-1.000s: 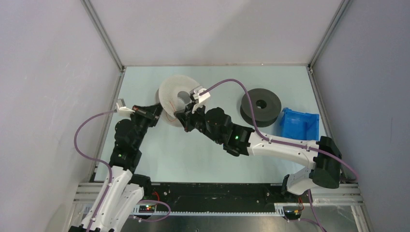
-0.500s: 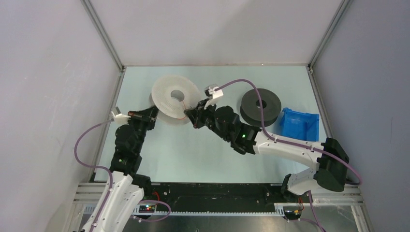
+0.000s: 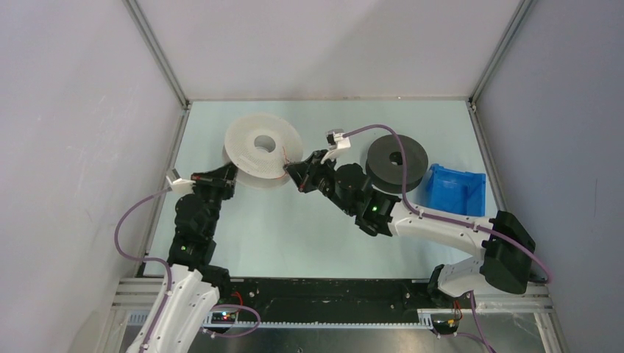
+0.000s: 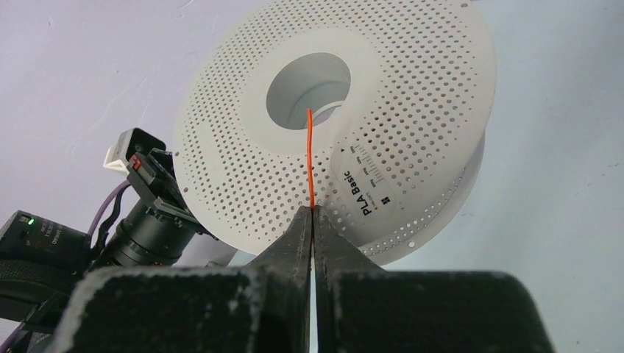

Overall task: Wrap the cables
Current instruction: Wrap the cable around the cable reel.

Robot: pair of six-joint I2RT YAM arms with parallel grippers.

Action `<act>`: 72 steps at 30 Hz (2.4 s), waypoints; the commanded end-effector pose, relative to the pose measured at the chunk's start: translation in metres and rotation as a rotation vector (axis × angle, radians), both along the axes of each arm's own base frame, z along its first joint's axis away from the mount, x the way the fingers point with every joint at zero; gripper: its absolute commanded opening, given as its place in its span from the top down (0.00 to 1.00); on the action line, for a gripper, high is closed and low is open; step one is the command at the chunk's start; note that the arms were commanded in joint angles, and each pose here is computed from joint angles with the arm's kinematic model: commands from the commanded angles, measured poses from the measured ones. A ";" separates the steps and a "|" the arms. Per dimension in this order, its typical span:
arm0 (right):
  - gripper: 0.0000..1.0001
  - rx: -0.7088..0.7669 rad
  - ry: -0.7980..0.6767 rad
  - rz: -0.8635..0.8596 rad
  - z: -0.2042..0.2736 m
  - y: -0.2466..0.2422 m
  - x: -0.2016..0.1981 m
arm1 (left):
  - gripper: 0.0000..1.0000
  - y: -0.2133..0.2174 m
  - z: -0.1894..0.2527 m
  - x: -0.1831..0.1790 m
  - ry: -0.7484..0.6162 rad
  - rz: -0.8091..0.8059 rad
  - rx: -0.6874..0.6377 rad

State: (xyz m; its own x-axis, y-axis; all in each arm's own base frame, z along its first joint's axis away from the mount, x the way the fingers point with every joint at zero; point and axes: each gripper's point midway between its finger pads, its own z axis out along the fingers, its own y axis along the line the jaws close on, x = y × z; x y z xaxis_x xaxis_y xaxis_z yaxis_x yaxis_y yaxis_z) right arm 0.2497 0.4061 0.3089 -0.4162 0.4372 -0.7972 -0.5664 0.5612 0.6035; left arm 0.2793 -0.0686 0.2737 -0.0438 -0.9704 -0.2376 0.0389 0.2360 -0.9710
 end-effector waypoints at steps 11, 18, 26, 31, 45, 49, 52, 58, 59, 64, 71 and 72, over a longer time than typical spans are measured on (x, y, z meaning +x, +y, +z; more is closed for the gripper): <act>1.00 0.041 0.143 -0.008 -0.038 -0.001 -0.004 | 1.00 0.018 0.087 -0.017 -0.306 0.065 -0.193; 1.00 0.072 0.180 -0.034 -0.045 -0.005 -0.001 | 1.00 0.018 0.090 -0.018 -0.321 0.061 -0.206; 1.00 0.117 0.200 -0.020 -0.046 -0.007 0.003 | 1.00 0.018 0.092 -0.020 -0.338 0.057 -0.196; 1.00 0.137 0.141 -0.001 -0.030 -0.013 0.007 | 1.00 0.003 0.077 -0.015 -0.298 -0.008 -0.152; 1.00 0.125 0.063 -0.024 -0.009 -0.032 0.010 | 1.00 -0.018 0.049 -0.007 -0.234 -0.105 -0.032; 1.00 0.129 0.068 -0.027 -0.008 -0.038 0.015 | 1.00 -0.024 0.043 -0.008 -0.229 -0.139 0.000; 1.00 0.138 0.072 -0.019 -0.007 -0.041 0.017 | 1.00 -0.029 0.044 -0.011 -0.245 -0.170 0.020; 1.00 0.166 0.072 0.014 -0.005 -0.044 0.019 | 1.00 -0.044 0.043 -0.018 -0.272 -0.257 0.036; 1.00 0.177 0.069 0.026 -0.003 -0.045 0.019 | 1.00 -0.047 0.042 -0.019 -0.277 -0.277 0.035; 1.00 0.202 0.068 0.073 -0.001 -0.045 0.018 | 1.00 -0.056 0.037 -0.023 -0.277 -0.333 0.029; 1.00 0.223 0.060 0.083 0.004 -0.049 0.019 | 1.00 -0.061 0.028 -0.024 -0.260 -0.365 0.036; 0.99 0.220 0.059 0.097 0.003 -0.048 0.018 | 1.00 -0.061 0.028 -0.024 -0.261 -0.371 0.040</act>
